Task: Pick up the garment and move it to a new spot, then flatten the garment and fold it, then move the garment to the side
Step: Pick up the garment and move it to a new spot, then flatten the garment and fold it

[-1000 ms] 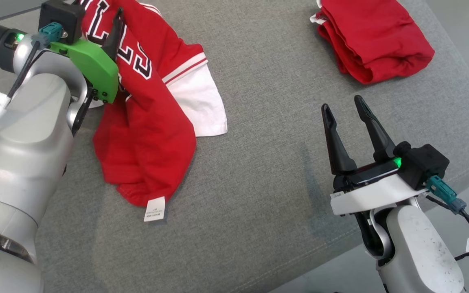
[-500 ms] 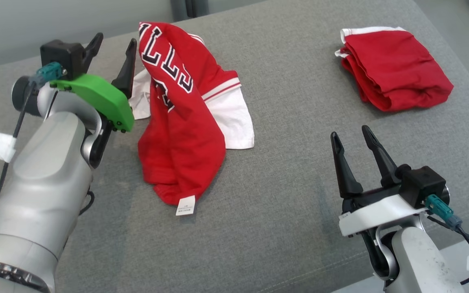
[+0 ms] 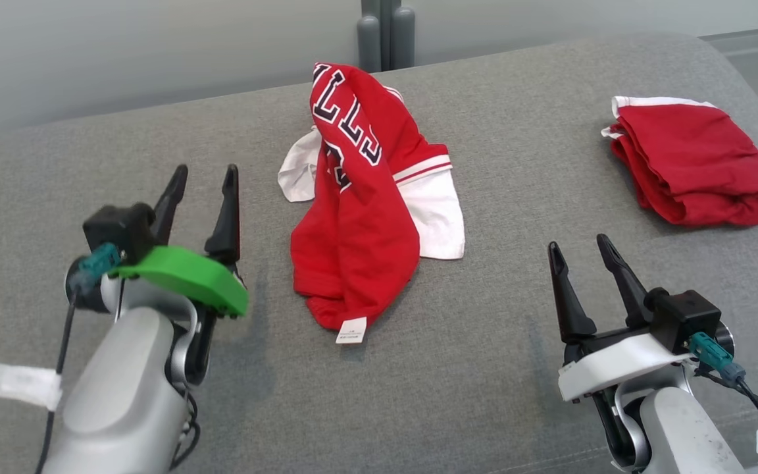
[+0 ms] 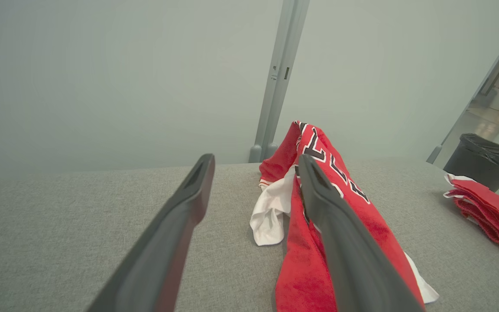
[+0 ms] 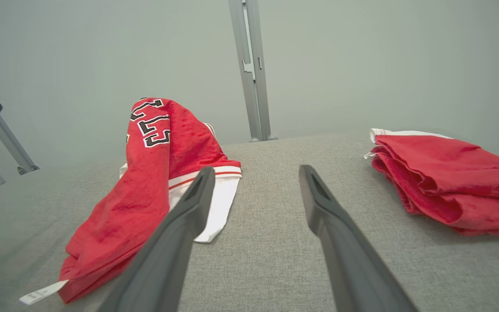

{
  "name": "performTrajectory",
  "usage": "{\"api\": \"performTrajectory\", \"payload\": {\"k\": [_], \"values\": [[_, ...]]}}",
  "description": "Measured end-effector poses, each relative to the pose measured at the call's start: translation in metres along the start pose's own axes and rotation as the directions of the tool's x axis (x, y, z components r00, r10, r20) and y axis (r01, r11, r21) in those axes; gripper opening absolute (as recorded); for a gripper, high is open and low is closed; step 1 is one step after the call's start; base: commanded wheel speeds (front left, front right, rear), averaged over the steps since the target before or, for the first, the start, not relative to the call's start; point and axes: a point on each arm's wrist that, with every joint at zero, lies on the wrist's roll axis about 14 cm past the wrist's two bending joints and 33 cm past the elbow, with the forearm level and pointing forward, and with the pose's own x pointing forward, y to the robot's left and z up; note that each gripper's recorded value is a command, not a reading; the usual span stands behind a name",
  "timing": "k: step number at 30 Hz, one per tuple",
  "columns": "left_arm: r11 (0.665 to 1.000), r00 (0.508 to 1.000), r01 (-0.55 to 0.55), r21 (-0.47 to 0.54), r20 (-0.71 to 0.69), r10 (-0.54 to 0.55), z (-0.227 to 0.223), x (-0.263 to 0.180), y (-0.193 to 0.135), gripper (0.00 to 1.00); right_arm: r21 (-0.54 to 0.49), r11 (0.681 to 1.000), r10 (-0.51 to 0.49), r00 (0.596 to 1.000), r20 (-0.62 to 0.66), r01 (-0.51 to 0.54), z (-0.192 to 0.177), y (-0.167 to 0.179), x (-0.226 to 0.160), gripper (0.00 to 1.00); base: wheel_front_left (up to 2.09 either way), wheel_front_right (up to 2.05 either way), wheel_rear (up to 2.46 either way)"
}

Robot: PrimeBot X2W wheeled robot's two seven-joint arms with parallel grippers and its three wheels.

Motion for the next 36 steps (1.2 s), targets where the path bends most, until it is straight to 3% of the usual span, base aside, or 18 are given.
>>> {"api": "performTrajectory", "payload": {"k": [15,26,36], "values": [[0.989,0.989,-0.143,-0.042,-0.045,0.141,-0.045,-0.078,0.013,1.0,0.008,1.0,0.029,0.997,-0.066,-0.028,-0.023,0.009,0.01,1.0,0.0,0.0,0.0],[0.997,0.973,-0.05,-0.06,-0.227,0.036,-0.1,-0.089,-0.021,1.0,0.006,0.999,0.039,0.997,-0.063,-0.038,-0.021,0.012,0.012,1.0,0.0,0.0,0.0],[0.999,0.909,0.006,-0.04,-0.417,-0.022,-0.142,-0.074,-0.037,1.0,-0.004,1.0,0.007,0.998,-0.058,-0.007,-0.018,0.001,0.003,1.0,0.0,0.0,0.0]]}}
